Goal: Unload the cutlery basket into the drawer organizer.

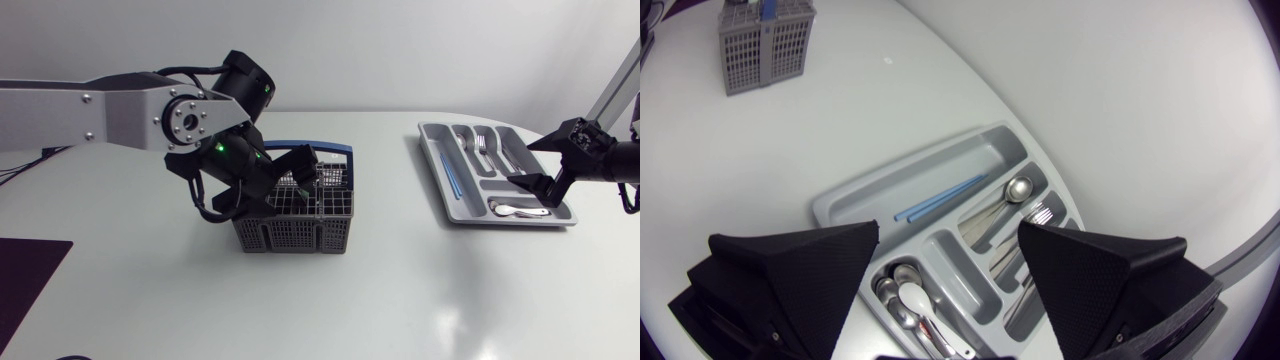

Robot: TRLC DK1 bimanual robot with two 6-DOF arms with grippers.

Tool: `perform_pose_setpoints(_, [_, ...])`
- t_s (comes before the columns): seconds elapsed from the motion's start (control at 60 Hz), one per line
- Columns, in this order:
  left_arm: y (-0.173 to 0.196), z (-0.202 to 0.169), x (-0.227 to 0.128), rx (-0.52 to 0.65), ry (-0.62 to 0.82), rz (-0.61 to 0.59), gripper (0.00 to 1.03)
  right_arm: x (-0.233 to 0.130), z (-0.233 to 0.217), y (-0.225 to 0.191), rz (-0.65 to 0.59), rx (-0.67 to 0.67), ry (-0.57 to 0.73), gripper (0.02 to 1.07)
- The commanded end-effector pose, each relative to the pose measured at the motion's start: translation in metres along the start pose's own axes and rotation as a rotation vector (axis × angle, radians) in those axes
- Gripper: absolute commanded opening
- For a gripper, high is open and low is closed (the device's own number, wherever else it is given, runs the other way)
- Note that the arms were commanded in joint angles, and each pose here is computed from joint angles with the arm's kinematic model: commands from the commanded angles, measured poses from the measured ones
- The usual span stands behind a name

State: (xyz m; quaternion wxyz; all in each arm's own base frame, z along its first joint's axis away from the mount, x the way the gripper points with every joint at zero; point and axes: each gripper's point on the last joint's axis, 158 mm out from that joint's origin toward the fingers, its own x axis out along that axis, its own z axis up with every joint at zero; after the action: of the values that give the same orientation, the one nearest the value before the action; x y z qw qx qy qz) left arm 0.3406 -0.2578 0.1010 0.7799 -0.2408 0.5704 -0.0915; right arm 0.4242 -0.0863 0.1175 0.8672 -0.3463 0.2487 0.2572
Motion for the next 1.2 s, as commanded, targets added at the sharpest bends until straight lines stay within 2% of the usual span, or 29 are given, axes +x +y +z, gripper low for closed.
perform_pose_setpoints(0.0, [0.01,-0.003,0.0,-0.045,0.004,0.017,0.98,-0.006,0.017,0.018,0.042,0.121,-0.037,1.03])
perform_pose_setpoints(0.1, [0.01,-0.002,0.0,-0.054,0.004,0.018,0.98,-0.011,0.042,0.043,0.125,0.192,-0.041,1.03])
perform_pose_setpoints(0.367, [0.015,0.005,-0.004,-0.098,-0.008,0.022,0.98,-0.023,0.089,0.091,0.214,0.284,-0.1,1.03])
perform_pose_setpoints(0.483, [0.017,0.008,-0.005,-0.123,-0.012,0.024,0.98,-0.032,0.104,0.093,0.166,0.318,-0.149,1.03])
perform_pose_setpoints(0.567, [0.017,0.01,-0.006,-0.14,-0.013,0.024,0.91,-0.04,0.113,0.09,0.102,0.445,-0.213,1.03])
perform_pose_setpoints(0.667, [0.015,0.009,-0.005,-0.152,-0.009,0.027,0.91,-0.053,0.12,0.094,0.05,0.547,-0.313,1.03])
perform_pose_setpoints(0.75, [0.014,0.01,-0.005,-0.155,-0.009,0.025,0.91,-0.055,0.113,0.111,0.078,0.578,-0.262,1.03])
perform_pose_setpoints(0.967, [0.009,0.012,-0.001,-0.157,-0.006,0.025,0.74,-0.048,0.114,0.132,0.137,0.573,-0.232,1.02])
perform_pose_setpoints(1.183, [0.003,0.015,0.006,-0.157,0.001,0.023,0.73,-0.044,0.112,0.143,0.166,0.575,-0.211,1.02])
